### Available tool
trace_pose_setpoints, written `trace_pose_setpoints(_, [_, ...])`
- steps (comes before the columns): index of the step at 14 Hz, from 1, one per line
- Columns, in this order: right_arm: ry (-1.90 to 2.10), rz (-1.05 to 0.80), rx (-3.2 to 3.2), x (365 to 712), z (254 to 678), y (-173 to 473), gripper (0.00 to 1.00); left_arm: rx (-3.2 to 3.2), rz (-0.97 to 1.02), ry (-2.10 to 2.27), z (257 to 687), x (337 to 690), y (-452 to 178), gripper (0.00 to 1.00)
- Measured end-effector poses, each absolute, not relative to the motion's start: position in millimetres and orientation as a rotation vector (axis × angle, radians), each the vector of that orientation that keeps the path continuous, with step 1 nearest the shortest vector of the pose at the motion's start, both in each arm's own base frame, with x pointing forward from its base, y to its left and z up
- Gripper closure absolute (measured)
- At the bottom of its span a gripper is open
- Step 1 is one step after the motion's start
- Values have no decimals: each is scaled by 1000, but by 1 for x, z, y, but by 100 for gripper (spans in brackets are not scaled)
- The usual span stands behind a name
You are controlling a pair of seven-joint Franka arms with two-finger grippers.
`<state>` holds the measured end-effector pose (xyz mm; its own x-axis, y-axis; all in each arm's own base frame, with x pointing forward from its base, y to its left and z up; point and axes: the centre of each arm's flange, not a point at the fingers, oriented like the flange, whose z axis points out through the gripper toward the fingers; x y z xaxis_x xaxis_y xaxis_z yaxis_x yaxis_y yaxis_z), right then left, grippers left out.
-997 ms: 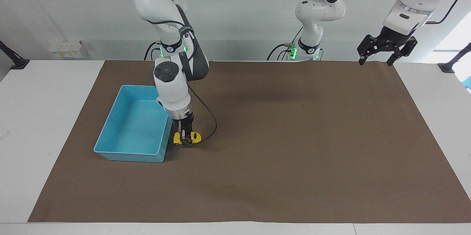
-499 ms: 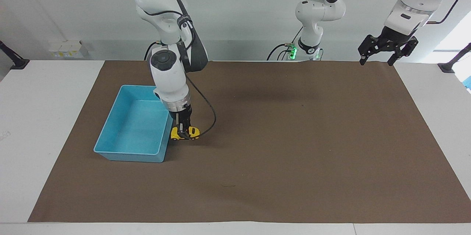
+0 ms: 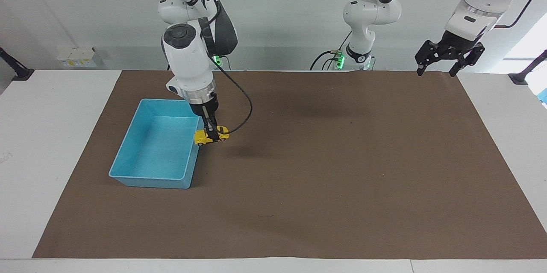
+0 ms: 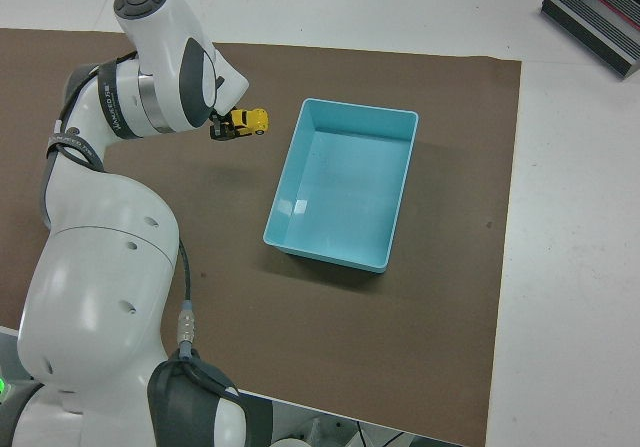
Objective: Wind up and store yellow beetle car
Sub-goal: 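Grasp the yellow car with the right gripper and lift it, then lower the yellow car into the blue bin and open the right gripper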
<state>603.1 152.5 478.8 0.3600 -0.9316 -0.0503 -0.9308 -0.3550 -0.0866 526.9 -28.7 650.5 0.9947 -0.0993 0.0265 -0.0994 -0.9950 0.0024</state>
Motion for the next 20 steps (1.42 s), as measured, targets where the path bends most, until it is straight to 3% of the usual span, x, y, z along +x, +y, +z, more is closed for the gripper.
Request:
trace_pose_setpoints(7, [1242,105,-2746,609,474,53,55,3134,40,-144,650,527,-25,0])
trace_pose_setpoints(16, [473,166,-3037,585,454,-5,55,3134,40,-145,650,527,-25,0])
trace_pose_setpoints(20, [317,85,-3129,565,437,-9,55,3134,40,-145,650,527,-25,0])
